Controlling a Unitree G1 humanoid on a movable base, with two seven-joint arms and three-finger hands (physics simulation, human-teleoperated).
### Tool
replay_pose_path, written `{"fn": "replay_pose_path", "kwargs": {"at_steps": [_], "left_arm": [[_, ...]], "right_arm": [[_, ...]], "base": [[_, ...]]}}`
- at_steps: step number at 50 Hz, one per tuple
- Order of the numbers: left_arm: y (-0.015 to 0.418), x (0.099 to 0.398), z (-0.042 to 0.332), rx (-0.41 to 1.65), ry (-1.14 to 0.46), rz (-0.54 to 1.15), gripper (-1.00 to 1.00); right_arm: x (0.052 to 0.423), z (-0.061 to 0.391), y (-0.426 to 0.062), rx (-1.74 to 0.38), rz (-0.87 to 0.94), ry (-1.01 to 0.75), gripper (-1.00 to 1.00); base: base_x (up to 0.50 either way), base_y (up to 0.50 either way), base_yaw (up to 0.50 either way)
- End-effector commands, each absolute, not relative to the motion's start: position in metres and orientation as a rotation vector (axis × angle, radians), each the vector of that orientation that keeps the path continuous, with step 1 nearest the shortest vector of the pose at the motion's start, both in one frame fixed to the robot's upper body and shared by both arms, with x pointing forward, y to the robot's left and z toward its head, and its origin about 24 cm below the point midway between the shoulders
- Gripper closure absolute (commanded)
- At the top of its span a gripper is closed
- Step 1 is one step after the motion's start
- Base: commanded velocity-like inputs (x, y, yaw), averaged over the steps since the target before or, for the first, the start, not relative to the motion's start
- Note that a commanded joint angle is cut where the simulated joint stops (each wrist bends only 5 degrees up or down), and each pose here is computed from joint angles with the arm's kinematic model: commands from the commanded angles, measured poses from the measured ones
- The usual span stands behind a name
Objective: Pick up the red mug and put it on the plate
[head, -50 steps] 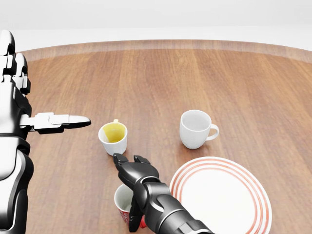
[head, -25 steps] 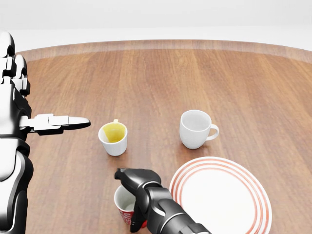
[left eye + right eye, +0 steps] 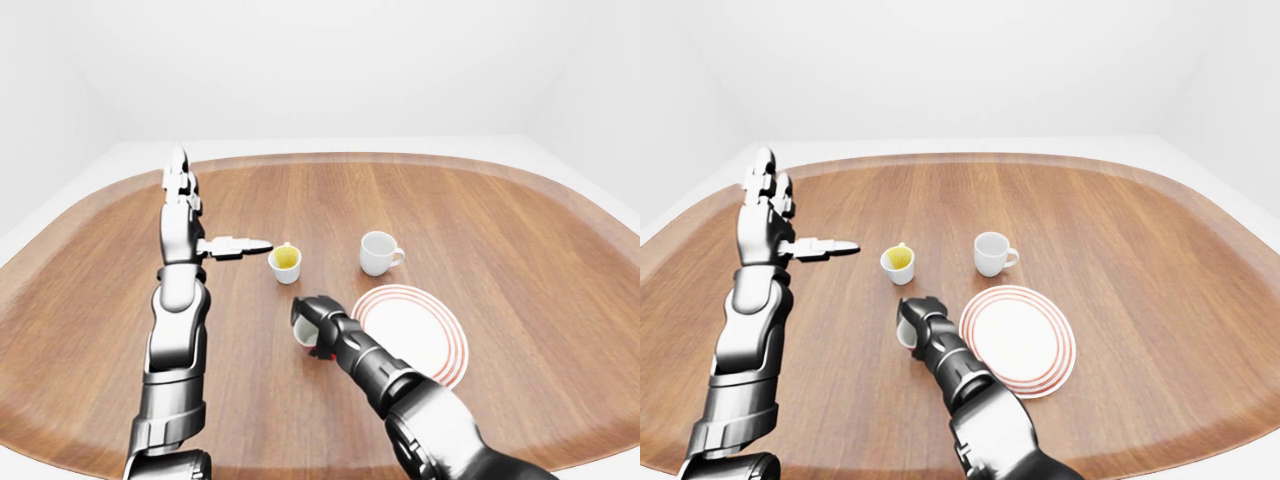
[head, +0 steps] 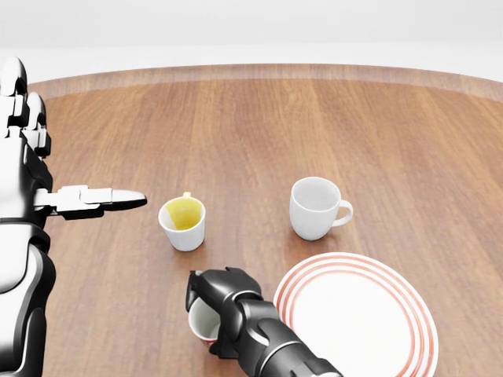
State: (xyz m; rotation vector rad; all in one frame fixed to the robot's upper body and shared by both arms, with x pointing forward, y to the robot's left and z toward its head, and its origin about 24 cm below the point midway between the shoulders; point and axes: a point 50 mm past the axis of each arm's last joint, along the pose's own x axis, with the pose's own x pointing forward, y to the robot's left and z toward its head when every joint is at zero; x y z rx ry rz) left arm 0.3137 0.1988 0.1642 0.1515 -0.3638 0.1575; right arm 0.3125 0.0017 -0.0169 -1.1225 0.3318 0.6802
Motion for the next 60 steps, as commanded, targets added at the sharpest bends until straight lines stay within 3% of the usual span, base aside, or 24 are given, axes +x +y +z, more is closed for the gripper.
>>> {"fn": "replay_pose_path", "kwargs": {"at_steps": [1, 35, 60], "left_arm": [[0.199, 0.315, 0.162, 0.150, -0.353, 0.158, -1.00], [0.196, 0.313, 0.165, 0.161, -0.369, 0.150, -1.00], [0.196, 0.314, 0.161, 0.164, -0.352, 0.152, -1.00]], "right_arm": [[0.320, -0.009, -0.001, -1.168, 0.656, 0.289, 1.00], [0.353, 0.046, -0.042, -1.070, 0.534, 0.161, 1.00], [0.346, 0.039, -0.079, -1.062, 0.478, 0.198, 1.00]], "base": [[0.00, 0.00, 0.00], [0.00, 0.00, 0.00], [0.00, 0.00, 0.00]]}}
